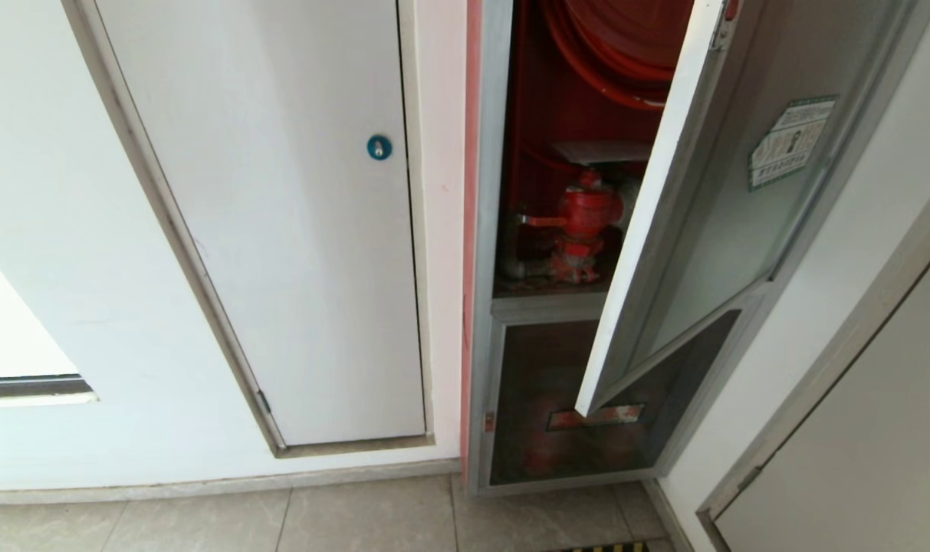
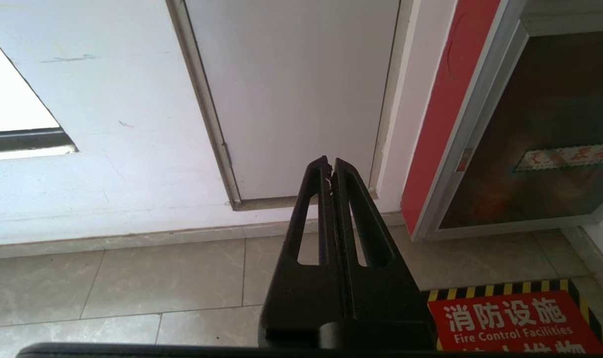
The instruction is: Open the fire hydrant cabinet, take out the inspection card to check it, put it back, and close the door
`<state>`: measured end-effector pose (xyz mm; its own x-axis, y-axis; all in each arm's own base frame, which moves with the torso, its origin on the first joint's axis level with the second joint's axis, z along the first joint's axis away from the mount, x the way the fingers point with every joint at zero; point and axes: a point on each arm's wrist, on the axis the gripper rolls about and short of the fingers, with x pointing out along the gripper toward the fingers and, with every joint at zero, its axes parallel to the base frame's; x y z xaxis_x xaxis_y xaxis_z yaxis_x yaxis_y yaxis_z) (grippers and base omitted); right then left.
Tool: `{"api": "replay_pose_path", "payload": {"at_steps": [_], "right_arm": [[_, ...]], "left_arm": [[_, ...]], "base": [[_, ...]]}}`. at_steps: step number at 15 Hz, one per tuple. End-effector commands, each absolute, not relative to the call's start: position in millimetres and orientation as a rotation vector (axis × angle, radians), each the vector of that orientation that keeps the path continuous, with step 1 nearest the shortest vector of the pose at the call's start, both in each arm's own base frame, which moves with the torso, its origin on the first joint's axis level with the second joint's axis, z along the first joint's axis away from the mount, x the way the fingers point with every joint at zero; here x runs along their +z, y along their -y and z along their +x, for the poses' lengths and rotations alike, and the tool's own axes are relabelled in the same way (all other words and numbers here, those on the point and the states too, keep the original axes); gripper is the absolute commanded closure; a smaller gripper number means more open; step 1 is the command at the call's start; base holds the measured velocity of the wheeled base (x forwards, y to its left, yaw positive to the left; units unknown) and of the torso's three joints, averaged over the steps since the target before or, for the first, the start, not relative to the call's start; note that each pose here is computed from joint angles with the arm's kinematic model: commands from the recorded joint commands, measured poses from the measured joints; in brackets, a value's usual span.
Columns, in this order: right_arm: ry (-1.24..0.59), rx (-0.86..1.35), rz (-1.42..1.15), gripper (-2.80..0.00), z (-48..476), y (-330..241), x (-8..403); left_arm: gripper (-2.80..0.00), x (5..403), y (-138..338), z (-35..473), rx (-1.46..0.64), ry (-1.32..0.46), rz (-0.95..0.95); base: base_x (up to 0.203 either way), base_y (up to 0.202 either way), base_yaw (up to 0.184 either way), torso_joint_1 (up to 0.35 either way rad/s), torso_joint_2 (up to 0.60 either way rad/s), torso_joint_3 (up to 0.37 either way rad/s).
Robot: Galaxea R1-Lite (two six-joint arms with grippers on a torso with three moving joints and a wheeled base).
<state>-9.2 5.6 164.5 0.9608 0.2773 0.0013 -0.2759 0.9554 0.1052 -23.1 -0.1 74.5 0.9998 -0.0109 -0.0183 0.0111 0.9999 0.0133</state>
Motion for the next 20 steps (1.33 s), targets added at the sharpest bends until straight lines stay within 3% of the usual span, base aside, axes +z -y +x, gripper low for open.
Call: {"api": "replay_pose_path", "payload": {"at_steps": [1,7,11,16,20], "right_arm": [[-0.056,0.331,0.111,0.0,0,-7,173],[-0.128,0.518,0.132,0.0,36,-12,216],[-0.169,0.617,0.147,0.0,95,-16,240],[-0.114,0.799,0.119,0.0,145,-41,280],[-0.056,0.769,0.106,0.0,174,-50,302]], "left_arm": [[0.0,74,0,-23,-0.011,-0.017,0.014],[0.0,74,0,-23,-0.011,-0.017,0.014],[0.0,74,0,-23,-0.011,-0.017,0.014],[0.0,74,0,-23,-0.011,-0.017,0.014],[0.0,74,0,-23,-0.011,-0.017,0.014]], "base": [[0.0,0.0,0.0,0.0,0.0,0.0],[0.0,0.0,0.0,0.0,0.0,0.0],[0.0,0.0,0.0,0.0,0.0,0.0],[0.0,0.0,0.0,0.0,0.0,0.0],[0.0,0.0,0.0,0.0,0.0,0.0]]}}
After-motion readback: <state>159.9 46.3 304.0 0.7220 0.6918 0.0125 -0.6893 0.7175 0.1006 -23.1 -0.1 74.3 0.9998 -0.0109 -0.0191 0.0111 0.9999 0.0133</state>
